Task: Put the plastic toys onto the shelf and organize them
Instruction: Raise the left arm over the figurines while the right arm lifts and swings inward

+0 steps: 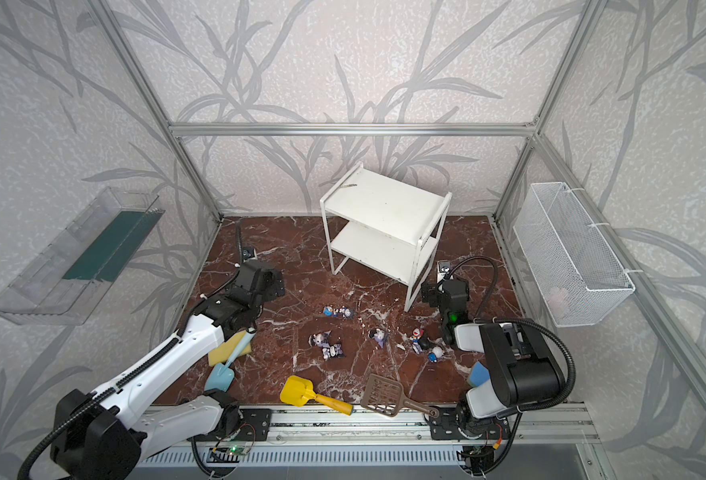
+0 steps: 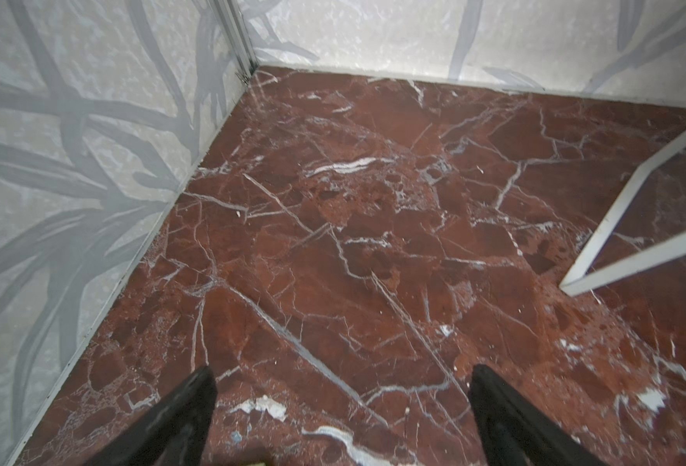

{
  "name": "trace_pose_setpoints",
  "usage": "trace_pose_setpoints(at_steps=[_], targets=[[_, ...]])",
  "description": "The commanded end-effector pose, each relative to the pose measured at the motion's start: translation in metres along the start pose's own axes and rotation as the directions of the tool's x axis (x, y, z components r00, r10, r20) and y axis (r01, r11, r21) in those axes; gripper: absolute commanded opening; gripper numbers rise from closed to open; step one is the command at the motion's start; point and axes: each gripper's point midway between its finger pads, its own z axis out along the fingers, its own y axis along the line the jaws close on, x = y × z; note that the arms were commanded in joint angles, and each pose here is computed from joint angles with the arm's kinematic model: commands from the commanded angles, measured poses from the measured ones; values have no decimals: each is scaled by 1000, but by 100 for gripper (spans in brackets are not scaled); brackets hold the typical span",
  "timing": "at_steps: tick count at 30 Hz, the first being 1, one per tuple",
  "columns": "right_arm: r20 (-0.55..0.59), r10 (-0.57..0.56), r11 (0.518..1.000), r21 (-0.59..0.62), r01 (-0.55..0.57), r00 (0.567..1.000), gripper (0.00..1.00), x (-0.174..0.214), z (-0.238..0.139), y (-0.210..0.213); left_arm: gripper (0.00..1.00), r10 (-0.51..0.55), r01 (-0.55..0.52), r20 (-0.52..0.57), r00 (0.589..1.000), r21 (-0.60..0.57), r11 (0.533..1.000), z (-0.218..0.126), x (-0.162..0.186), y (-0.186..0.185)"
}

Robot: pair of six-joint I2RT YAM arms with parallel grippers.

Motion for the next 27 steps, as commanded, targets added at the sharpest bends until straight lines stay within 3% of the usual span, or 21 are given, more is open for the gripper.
trace_pose_setpoints(at_steps=[1, 7, 14, 21, 27], targets=[[-115, 97, 983, 165, -77, 989, 99, -20, -13, -32, 99, 12, 1, -136, 991, 96, 995, -9, 30, -10], [-309, 262, 936, 313, -163, 914, 99, -8, -58, -55, 99, 61, -1, -250, 966, 232, 973, -18, 53, -33], [-458, 310, 950, 190, -249, 833, 99, 8, -116, -29, 99, 144, -29, -324, 935, 337, 941, -27, 72, -49], [-506, 167, 983, 23, -180, 846, 99, 21, -169, 11, 99, 179, 5, -380, 907, 436, 900, -37, 95, -66], [-476, -51, 963, -256, -82, 878, 100, 23, -203, 76, 99, 213, 9, -393, 895, 492, 871, -45, 103, -77]])
